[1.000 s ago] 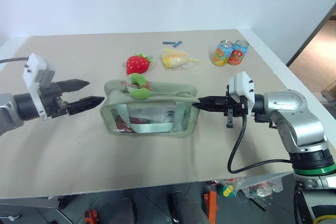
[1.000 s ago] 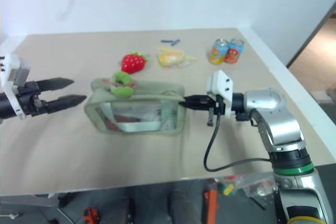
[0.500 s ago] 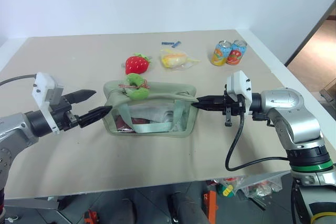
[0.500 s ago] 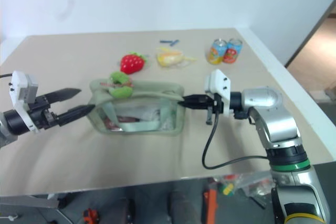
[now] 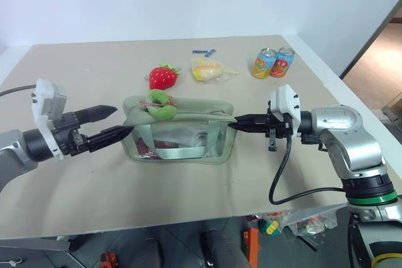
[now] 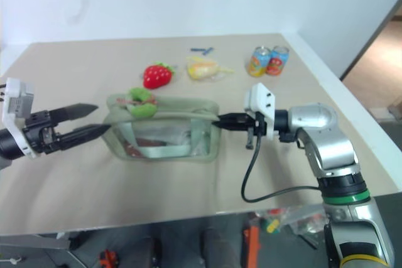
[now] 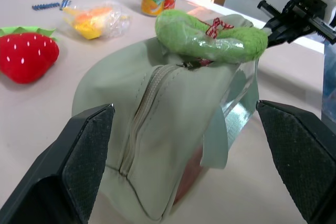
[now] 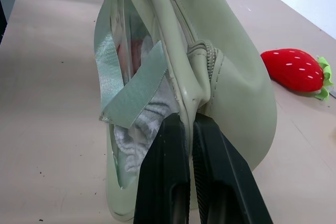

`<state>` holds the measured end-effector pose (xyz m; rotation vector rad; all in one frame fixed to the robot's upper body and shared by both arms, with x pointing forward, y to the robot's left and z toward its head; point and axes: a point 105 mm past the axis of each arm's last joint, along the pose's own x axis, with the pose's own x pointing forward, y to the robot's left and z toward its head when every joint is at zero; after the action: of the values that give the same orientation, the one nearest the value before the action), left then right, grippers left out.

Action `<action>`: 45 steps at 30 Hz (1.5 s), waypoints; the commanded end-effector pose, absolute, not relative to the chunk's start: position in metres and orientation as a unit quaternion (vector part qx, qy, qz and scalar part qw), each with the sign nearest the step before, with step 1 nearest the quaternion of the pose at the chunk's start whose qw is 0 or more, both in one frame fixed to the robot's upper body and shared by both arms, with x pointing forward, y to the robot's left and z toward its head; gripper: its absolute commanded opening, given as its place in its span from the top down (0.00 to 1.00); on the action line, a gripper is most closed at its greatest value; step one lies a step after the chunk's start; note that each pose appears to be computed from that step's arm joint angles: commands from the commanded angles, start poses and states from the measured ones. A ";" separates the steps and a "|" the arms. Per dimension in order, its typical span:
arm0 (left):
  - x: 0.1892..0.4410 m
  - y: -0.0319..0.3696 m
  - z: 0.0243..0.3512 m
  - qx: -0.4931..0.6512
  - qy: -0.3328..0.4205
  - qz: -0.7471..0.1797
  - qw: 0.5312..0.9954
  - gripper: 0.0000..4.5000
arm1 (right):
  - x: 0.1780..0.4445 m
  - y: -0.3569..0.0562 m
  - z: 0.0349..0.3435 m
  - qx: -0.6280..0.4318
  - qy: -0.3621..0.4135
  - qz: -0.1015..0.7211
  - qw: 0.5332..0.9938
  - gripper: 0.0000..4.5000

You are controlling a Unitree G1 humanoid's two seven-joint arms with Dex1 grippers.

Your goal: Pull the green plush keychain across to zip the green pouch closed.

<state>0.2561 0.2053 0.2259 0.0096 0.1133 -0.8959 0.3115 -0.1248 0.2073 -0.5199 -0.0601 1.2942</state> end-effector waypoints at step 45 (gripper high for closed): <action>0.282 0.167 0.209 0.015 -0.018 -0.447 0.894 1.00 | 0.305 -0.022 0.286 -0.225 -0.120 0.645 0.720 0.01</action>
<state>0.2856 0.1765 0.1977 0.0157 0.0086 -0.8885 0.3063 -0.0244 0.2688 -0.4511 -0.1826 1.4449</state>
